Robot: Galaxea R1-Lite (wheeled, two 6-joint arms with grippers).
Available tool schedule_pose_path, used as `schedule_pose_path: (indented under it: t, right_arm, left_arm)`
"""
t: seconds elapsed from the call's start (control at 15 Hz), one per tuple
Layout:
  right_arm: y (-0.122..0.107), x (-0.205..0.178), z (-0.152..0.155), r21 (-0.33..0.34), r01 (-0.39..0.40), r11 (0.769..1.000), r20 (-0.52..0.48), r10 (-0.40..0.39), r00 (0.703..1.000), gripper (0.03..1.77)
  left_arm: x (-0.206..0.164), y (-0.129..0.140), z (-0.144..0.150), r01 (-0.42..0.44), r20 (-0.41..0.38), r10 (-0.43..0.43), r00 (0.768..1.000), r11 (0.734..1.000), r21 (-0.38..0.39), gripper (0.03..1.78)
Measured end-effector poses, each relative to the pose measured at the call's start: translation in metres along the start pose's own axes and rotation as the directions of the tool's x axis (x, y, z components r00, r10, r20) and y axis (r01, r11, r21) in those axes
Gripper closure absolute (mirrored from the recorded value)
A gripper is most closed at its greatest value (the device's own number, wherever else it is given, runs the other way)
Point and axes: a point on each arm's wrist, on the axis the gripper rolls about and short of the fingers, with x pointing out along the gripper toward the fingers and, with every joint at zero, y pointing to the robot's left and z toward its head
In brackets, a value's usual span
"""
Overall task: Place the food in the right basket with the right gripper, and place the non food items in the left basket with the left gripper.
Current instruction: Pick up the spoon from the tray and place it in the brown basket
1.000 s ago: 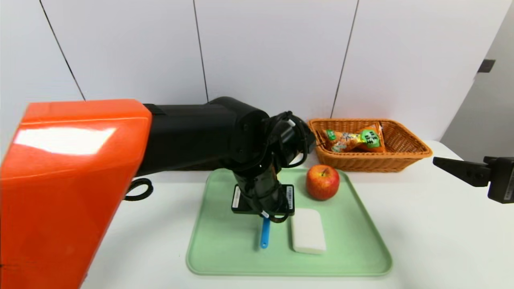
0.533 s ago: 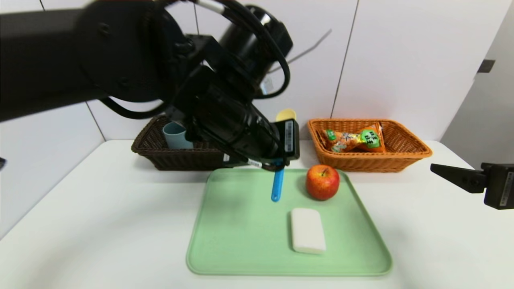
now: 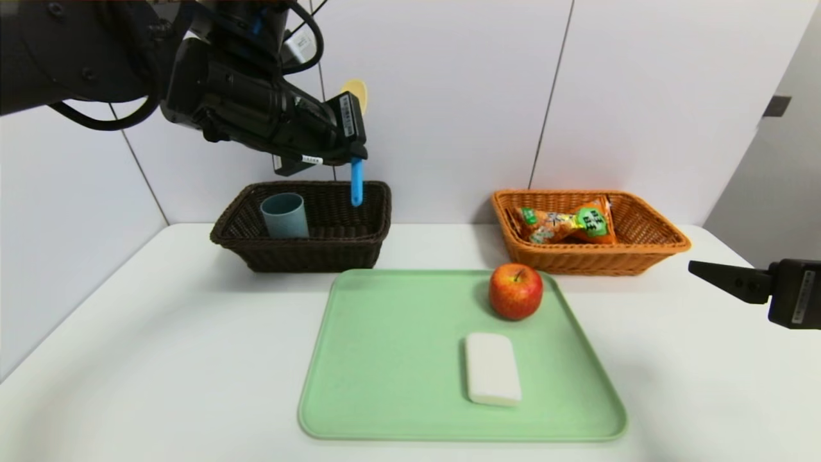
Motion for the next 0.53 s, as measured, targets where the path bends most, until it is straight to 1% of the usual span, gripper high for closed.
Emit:
schedule_pose_path:
  t: [0.27, 0.53]
  right_arm:
    - [-0.001, 0.002, 0.001, 0.003, 0.006, 1.000, -0.004, -0.006, 1.000, 0.09]
    - [-0.001, 0.005, 0.002, 0.002, 0.009, 1.000, -0.006, -0.009, 1.000, 0.09]
  left_arm:
    - [0.049, 0.040, 0.008, -0.077, 0.030, 0.079, 0.996, 0.995, -0.068, 1.70]
    - [0.093, 0.071, -0.001, -0.140, -0.005, 0.141, 0.990, 0.984, -0.109, 1.70]
